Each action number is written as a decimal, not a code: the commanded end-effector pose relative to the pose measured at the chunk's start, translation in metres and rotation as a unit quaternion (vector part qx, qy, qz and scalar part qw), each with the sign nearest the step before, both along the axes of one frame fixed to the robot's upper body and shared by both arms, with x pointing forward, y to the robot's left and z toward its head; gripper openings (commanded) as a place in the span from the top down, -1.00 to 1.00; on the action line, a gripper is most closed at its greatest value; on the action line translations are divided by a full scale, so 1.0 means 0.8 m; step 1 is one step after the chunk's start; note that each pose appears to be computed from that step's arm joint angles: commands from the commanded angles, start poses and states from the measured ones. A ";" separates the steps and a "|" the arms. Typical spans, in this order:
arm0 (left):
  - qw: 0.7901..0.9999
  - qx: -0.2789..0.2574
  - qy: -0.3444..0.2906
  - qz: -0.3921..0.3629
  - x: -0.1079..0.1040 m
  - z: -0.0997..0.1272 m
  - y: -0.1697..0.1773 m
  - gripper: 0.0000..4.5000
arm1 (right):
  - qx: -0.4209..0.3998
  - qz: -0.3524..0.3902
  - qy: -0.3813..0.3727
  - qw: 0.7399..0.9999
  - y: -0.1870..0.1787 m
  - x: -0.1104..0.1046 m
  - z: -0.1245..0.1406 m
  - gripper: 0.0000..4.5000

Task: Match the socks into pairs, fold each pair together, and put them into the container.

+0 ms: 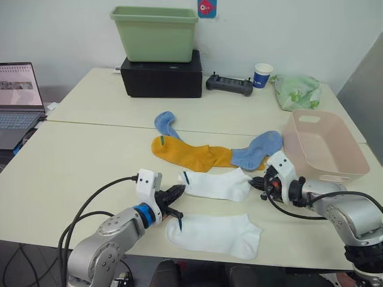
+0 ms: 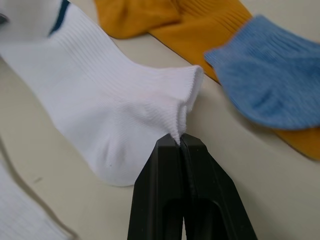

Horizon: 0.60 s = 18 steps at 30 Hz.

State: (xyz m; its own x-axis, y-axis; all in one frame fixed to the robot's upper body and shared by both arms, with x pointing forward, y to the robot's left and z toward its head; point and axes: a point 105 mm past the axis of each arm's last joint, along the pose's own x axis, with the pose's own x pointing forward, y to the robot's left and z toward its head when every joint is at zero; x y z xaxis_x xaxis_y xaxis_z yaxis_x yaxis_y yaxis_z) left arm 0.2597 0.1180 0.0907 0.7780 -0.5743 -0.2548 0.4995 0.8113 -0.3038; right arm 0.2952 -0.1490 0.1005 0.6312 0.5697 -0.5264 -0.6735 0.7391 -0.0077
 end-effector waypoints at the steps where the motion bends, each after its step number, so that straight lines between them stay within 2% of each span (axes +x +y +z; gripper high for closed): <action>1: 1.000 0.016 -0.009 0.001 -0.005 -0.005 -0.001 1.00 | -0.008 0.001 -0.003 1.000 0.002 0.004 0.007 0.99; 2: 1.000 0.019 -0.012 0.003 -0.005 -0.005 0.003 1.00 | -0.009 0.003 -0.006 1.000 0.006 0.004 0.006 0.99; 3: 0.999 0.032 -0.020 0.010 -0.004 -0.006 0.010 1.00 | -0.013 -0.003 -0.011 1.000 0.007 0.006 0.005 0.90; 6: 0.997 0.060 -0.041 0.034 -0.002 0.000 0.034 0.75 | -0.012 -0.005 -0.042 0.999 0.011 0.009 0.016 0.58; 9: 0.995 0.072 -0.047 0.049 -0.006 0.007 0.060 0.33 | -0.018 -0.001 -0.059 0.998 0.016 0.008 0.023 0.10; 12: 0.994 0.084 -0.040 0.066 -0.022 0.018 0.093 -0.09 | -0.011 -0.002 -0.073 0.997 0.012 0.006 0.034 -0.36; 16: 0.995 0.056 -0.044 0.073 -0.020 0.040 0.106 -0.65 | 0.031 0.017 -0.108 0.994 0.015 0.003 0.053 -0.99; 18: 0.997 0.043 -0.039 0.056 -0.014 0.040 0.092 -0.94 | 0.034 0.029 -0.121 0.992 0.010 0.003 0.056 -1.00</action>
State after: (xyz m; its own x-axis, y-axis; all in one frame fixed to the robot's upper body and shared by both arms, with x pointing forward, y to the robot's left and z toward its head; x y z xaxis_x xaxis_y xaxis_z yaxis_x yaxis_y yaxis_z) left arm 0.2483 0.2053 0.1154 0.8733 -0.4106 -0.2621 0.3733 0.9098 -0.1814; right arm 0.2997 -0.1399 0.1308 0.6936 0.6089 -0.3849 -0.6847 0.7233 -0.0897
